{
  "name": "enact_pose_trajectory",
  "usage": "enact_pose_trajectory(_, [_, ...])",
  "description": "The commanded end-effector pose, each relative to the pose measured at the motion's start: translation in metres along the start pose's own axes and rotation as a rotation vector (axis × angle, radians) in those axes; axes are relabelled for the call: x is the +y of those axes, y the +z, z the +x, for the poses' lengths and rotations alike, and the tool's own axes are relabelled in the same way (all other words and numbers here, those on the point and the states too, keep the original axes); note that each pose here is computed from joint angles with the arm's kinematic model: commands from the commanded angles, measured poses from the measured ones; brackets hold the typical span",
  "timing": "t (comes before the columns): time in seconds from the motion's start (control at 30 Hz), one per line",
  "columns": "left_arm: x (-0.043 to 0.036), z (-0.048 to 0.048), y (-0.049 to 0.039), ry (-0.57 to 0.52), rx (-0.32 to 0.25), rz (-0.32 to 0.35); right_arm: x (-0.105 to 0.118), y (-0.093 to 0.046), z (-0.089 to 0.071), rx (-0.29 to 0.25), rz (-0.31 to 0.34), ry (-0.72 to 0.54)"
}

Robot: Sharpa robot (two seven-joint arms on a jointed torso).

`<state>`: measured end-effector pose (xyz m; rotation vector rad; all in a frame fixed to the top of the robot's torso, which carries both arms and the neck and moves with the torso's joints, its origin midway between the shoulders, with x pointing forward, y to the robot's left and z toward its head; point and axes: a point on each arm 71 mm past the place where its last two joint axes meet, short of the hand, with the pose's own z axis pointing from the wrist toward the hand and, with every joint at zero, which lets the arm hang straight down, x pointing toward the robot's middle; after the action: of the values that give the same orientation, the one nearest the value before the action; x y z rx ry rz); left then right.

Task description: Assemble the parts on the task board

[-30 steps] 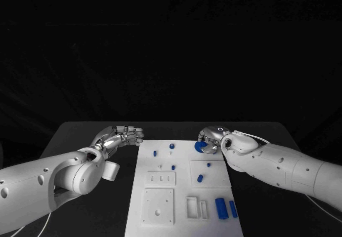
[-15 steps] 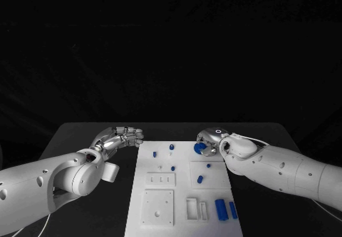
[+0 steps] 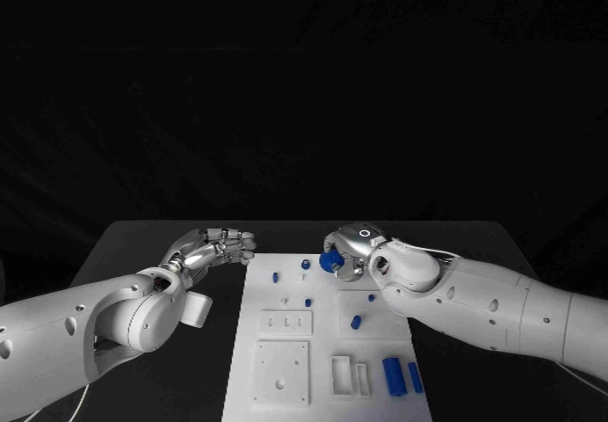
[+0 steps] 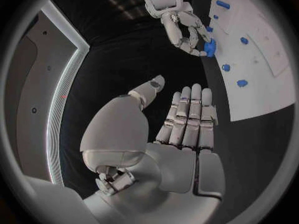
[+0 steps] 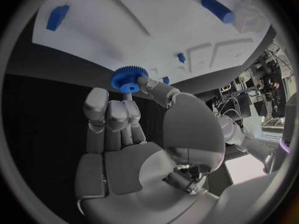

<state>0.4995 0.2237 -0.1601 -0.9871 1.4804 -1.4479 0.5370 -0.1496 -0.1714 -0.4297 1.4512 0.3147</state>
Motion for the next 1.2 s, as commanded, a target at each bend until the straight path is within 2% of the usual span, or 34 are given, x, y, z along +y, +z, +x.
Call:
enact_pose_trajectory(0.03, [-0.0020, 0.0020, 0.0004, 0.000, 0.011, 0.013, 0.017, 0.005, -0.005, -0.039, -0.036, -0.045])
enact_pose_trajectory(0.27, [-0.0021, 0.0041, 0.0013, -0.001, 0.015, 0.013, 0.046, 0.015, -0.004, -0.066, -0.084, -0.058])
enact_pose_trajectory(0.57, [-0.0020, 0.0040, 0.0023, 0.000, 0.014, 0.015, 0.069, 0.018, 0.011, -0.086, -0.127, -0.108])
enact_pose_trajectory(0.83, [-0.0019, 0.0045, 0.0032, 0.000, 0.015, 0.015, 0.075, 0.019, 0.021, -0.082, -0.128, -0.125])
enact_pose_trajectory(1.2, [-0.0018, 0.0043, 0.0039, 0.000, 0.015, 0.015, 0.073, 0.020, 0.025, -0.071, -0.105, -0.130])
